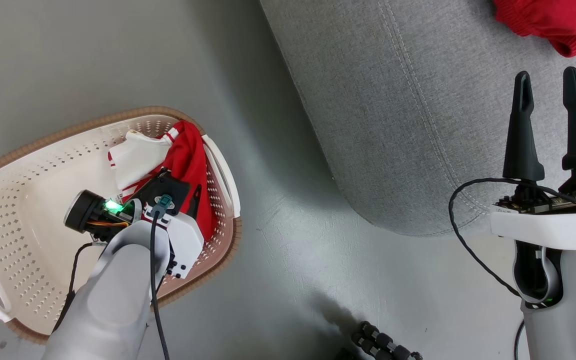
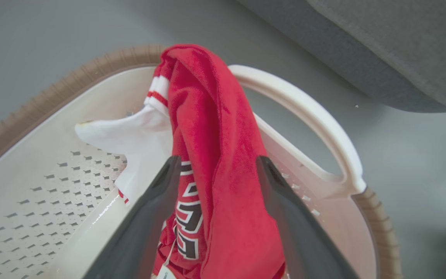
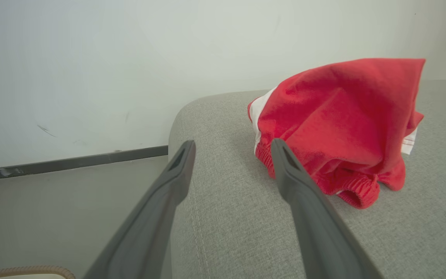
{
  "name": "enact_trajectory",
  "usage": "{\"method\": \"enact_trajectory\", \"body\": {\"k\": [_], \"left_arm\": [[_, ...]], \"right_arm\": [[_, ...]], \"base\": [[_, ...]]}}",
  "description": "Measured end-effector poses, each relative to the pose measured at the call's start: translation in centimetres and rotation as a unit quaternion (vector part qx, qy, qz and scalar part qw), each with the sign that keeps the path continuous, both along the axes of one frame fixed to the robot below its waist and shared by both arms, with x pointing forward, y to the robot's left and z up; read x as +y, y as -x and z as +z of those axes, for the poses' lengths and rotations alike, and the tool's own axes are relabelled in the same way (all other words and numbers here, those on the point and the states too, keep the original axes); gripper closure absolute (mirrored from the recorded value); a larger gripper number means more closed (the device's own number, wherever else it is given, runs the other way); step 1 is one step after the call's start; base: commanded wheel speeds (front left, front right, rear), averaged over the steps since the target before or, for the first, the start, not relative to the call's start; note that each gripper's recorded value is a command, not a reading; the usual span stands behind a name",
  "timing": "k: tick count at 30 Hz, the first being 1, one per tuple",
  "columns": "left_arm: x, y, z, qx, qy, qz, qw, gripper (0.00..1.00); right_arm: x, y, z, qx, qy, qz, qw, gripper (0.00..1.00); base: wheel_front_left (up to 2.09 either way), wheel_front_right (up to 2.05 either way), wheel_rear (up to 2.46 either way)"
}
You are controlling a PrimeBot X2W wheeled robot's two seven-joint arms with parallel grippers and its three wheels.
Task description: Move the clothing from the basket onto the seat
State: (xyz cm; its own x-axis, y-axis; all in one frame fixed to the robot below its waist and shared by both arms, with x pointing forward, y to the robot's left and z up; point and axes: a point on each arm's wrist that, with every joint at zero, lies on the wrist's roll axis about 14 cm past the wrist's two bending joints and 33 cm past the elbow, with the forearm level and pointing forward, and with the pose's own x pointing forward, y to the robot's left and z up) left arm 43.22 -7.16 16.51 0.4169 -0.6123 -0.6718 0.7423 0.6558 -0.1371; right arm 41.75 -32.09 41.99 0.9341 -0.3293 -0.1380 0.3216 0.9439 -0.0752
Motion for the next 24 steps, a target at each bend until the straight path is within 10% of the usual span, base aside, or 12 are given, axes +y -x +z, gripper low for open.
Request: {"method": "enact_trajectory", "body": {"k": [19, 20, 24], "left_arm": [[-0.3, 0.0, -1.9, 0.025, -0.032, 0.0, 0.999, 0.0], [-0.5, 0.0, -1.9, 0.026, -0.031, -0.002, 0.999, 0.05], [-1.5, 0.6, -1.8, 0.033, -0.021, -0.016, 0.999, 0.82]], "right_arm": [[0.0, 0.1, -0.7, 0.014, 0.003, 0.001, 1.0, 0.0], [0.0, 0.2, -0.8, 0.015, 0.004, 0.001, 1.0, 0.0], [-0.1, -0.2, -0.5, 0.011, 0.008, 0.002, 1.0, 0.0]], "base": [[0.0, 0.0, 0.0], [0.0, 0.0, 0.0], [0.0, 0.0, 0.0]]}}
